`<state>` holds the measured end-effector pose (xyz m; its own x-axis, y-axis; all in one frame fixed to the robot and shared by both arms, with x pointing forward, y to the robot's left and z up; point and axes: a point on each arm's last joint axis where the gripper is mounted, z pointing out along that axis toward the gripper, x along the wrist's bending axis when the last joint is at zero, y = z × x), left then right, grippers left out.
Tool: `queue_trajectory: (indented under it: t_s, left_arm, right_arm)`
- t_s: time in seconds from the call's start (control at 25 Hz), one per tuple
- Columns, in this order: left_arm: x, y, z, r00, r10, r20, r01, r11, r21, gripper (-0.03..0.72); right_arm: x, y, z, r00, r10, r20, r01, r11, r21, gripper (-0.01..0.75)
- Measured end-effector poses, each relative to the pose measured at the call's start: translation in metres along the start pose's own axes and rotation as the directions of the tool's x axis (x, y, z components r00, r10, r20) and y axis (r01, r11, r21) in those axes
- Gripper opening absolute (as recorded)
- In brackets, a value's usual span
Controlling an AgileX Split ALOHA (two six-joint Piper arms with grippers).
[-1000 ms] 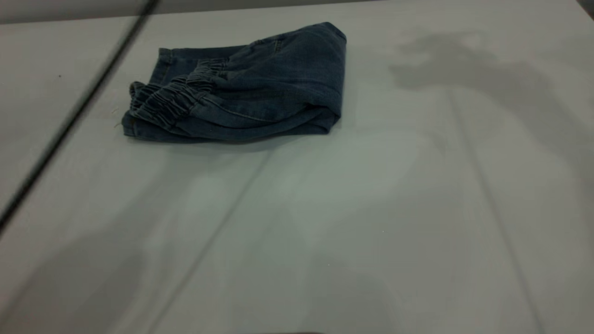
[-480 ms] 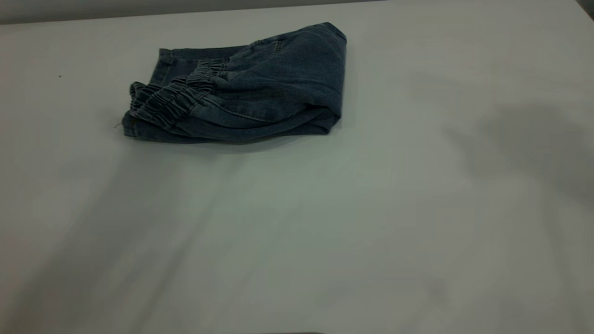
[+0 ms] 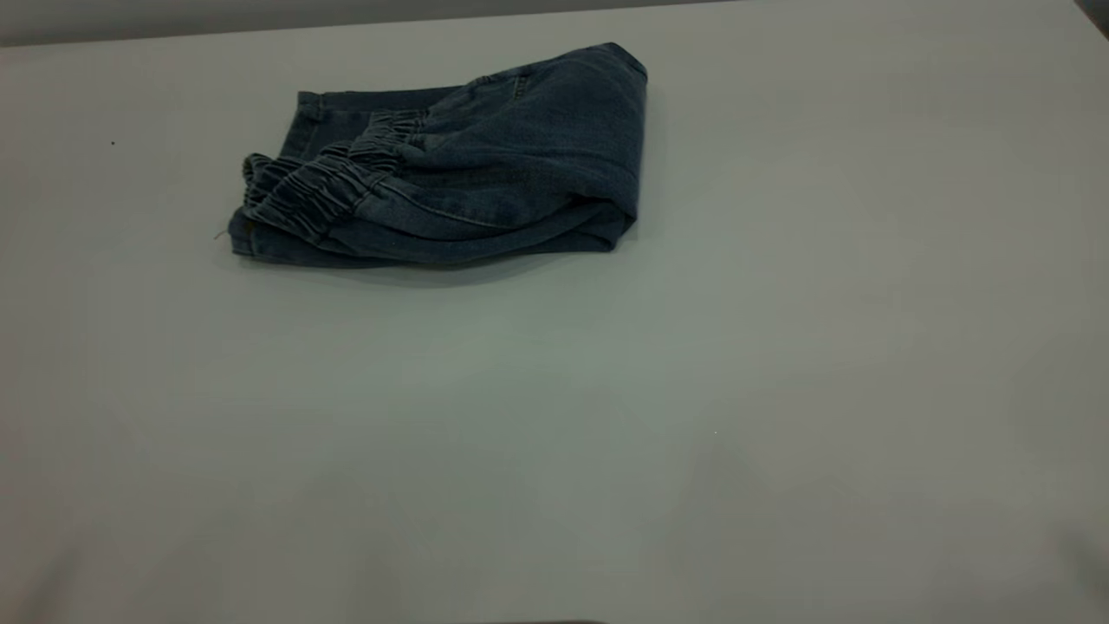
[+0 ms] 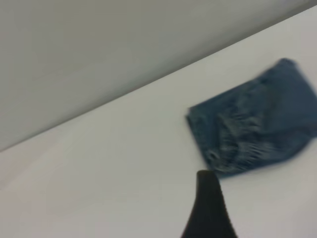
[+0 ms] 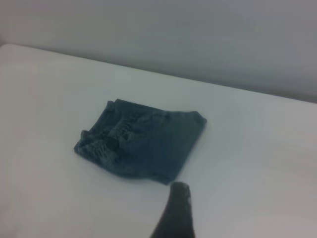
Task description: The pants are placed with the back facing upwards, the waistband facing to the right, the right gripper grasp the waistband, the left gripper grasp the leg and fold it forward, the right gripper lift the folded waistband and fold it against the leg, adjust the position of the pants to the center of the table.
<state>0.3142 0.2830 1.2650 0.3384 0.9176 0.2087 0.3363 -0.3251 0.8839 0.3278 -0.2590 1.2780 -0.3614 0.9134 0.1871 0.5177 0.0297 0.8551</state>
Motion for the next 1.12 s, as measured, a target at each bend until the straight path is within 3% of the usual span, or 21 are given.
queue_trajectory:
  t_s: [0.28,0.44,0.76,1.12]
  left_arm:
    - [-0.004,-0.108,-0.075,0.999,-0.041,0.009,0.042,0.982,-0.184,0.485]
    - [-0.010,-0.136,-0.078,0.998,-0.051,0.037,0.058,0.977,-0.207,0.485]
    - [-0.044,-0.157,-0.035,0.956,-0.049,0.291,0.065,0.997,-0.046,0.485]
    - [-0.063,-0.199,0.016,0.939,-0.078,0.334,0.018,0.983,0.182,0.485]
  right_arm:
    - [-0.001,-0.076,-0.012,1.000,0.016,0.009,-0.016,0.998,0.056,0.590]
    - [-0.003,-0.107,-0.008,1.000,0.027,0.012,-0.028,0.996,0.090,0.590]
    - [-0.002,-0.171,-0.023,1.000,0.007,0.008,-0.007,1.000,0.028,0.590]
    - [-0.017,-0.235,-0.018,0.991,-0.046,0.123,0.049,0.999,-0.019,0.590]
